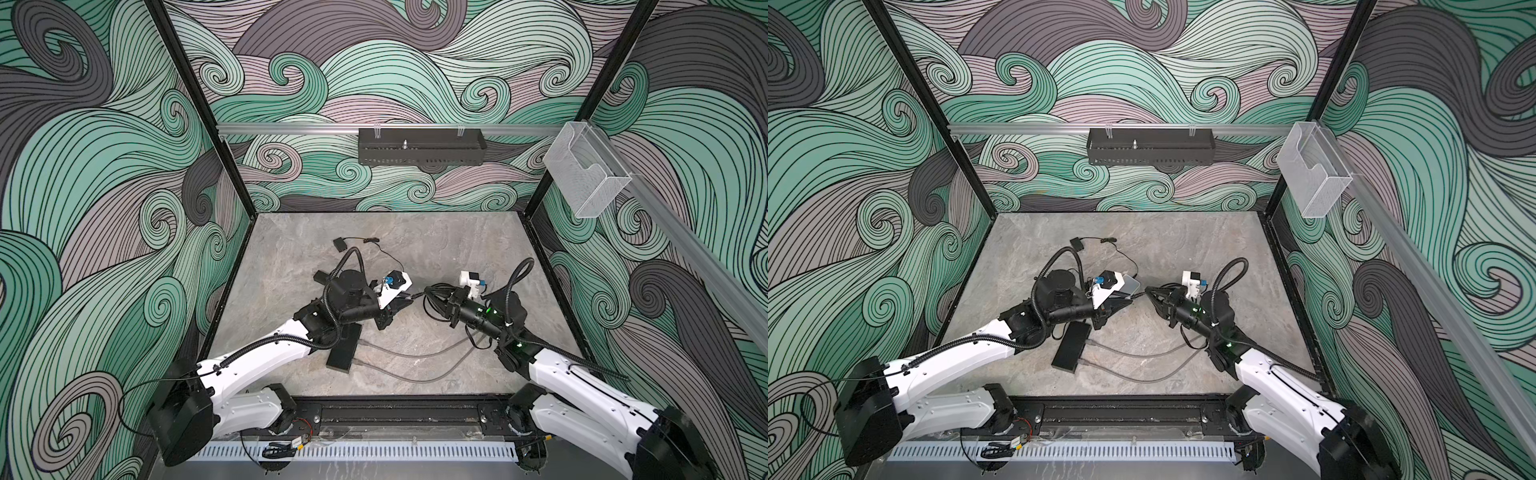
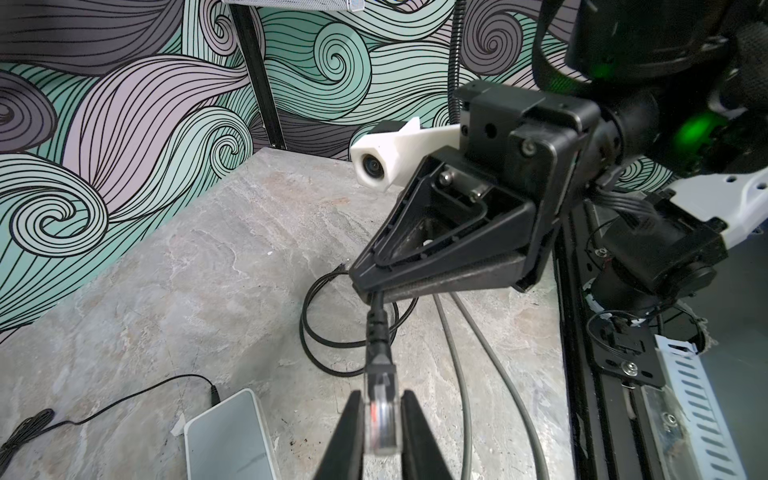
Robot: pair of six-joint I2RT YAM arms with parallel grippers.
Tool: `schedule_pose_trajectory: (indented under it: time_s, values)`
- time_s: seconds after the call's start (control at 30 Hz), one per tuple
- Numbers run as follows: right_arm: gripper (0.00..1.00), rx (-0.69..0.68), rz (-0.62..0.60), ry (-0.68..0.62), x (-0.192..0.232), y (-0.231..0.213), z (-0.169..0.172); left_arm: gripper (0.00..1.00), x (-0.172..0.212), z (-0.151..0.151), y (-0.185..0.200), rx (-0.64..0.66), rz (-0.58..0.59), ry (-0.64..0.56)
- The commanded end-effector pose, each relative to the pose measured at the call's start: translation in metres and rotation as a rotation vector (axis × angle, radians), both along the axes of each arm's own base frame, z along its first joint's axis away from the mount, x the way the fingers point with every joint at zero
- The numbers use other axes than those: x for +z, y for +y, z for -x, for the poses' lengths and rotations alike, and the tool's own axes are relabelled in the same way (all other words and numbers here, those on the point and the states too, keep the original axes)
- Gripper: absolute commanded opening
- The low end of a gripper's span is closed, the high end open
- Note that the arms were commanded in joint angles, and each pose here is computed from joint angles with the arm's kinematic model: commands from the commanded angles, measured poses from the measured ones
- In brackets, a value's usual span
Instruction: Insert the plug into the switch port
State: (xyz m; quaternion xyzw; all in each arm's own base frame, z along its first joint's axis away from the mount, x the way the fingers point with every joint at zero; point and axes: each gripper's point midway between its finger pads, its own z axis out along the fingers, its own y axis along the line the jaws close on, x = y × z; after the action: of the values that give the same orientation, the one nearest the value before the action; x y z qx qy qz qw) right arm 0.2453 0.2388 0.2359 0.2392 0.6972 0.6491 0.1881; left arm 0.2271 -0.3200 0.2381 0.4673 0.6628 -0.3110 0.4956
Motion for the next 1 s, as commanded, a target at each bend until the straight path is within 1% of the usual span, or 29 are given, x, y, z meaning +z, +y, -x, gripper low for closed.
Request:
schedule_pose_trajectory:
  time_s: [0.0,0.2,0.23,0.3,0.37,0.4,0.43,0.47,0.57,0.63,0.67,0.8,0.83,0.87,0.9,0.93,0.97]
  values:
    - [0.0,-0.01,-0.037,-0.074,0.025,0.0,-0.002,0.08,0.02,0.003,-0.009,-0.043,0.019,-0.022]
    - [0.0,0.002,-0.024,-0.068,0.026,0.001,0.0,0.07,0.02,0.003,-0.009,-0.044,0.014,-0.018]
    - [0.01,0.009,-0.012,-0.066,0.025,0.002,0.001,0.07,0.02,0.003,-0.009,-0.045,0.011,-0.019]
    - [0.29,0.058,0.046,-0.088,0.026,0.007,0.006,0.07,0.02,0.002,-0.007,-0.039,-0.003,-0.027]
    - [0.51,0.162,0.157,-0.146,0.03,0.014,0.018,0.07,0.02,0.0,-0.004,-0.026,-0.021,-0.04]
    - [0.59,0.225,0.213,-0.176,0.032,0.017,0.026,0.07,0.018,-0.001,-0.002,-0.019,-0.036,-0.045]
    - [0.62,0.304,0.27,-0.2,0.031,0.021,0.037,0.07,0.016,-0.002,0.0,-0.013,-0.054,-0.053]
    - [0.64,0.396,0.313,-0.241,0.032,0.024,0.049,0.07,0.014,-0.005,0.002,-0.005,-0.075,-0.059]
    - [0.59,0.648,0.371,-0.361,0.038,0.025,0.092,0.06,0.011,-0.009,0.006,0.007,-0.12,-0.054]
    - [0.59,0.759,0.412,-0.414,0.039,0.017,0.117,0.06,0.011,-0.006,0.008,-0.014,-0.143,-0.039]
    - [0.59,0.784,0.448,-0.455,0.043,0.011,0.125,0.07,0.012,-0.002,0.007,-0.044,-0.148,-0.033]
    - [0.62,0.759,0.632,-0.593,0.05,-0.01,0.127,0.06,0.018,0.009,0.007,-0.127,-0.144,-0.038]
    - [0.62,0.741,0.69,-0.621,0.048,-0.014,0.12,0.06,0.02,0.015,0.008,-0.162,-0.135,-0.04]
    - [0.6,0.721,0.752,-0.652,0.044,-0.018,0.113,0.06,0.023,0.023,0.008,-0.198,-0.125,-0.046]
    - [0.55,0.725,0.788,-0.691,0.04,-0.02,0.111,0.06,0.026,0.03,0.008,-0.236,-0.111,-0.051]
    - [0.44,0.741,0.819,-0.745,0.032,-0.021,0.109,0.05,0.029,0.04,0.007,-0.286,-0.095,-0.059]
    - [0.41,0.725,0.87,-0.798,0.029,-0.024,0.104,0.06,0.031,0.049,0.008,-0.329,-0.086,-0.066]
